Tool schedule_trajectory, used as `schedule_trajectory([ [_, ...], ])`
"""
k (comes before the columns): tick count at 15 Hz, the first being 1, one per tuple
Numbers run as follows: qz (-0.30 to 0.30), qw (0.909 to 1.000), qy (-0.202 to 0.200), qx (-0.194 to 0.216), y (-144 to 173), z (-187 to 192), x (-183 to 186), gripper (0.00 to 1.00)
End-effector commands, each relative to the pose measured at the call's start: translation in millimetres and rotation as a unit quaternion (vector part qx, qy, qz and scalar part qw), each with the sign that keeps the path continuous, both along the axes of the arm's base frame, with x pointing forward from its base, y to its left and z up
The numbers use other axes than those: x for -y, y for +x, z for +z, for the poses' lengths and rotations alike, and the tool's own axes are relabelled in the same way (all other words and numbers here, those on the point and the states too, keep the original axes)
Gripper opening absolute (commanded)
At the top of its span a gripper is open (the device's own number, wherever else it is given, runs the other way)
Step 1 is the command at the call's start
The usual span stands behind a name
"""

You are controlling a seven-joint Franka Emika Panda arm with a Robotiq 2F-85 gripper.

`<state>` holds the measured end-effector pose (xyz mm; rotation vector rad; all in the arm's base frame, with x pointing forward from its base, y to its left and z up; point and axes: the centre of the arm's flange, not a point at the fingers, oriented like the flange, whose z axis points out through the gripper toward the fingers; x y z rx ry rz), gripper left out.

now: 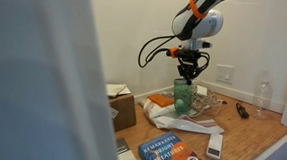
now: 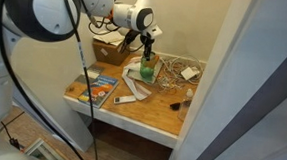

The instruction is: Bring the green jar closer to the sunglasses

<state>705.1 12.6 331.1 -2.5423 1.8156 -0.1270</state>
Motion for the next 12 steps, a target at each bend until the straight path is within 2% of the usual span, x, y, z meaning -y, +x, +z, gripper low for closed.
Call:
schedule_trajectory([
  [1,-0.01,0.9988,0.008,0.046,-64,35,13,0.03],
  [7,-0.029,0.9978,0.003,0.059,-105,62,25,0.03],
  [12,-0.095,0.994,-0.003,0.054,-137,69,50,0.03],
])
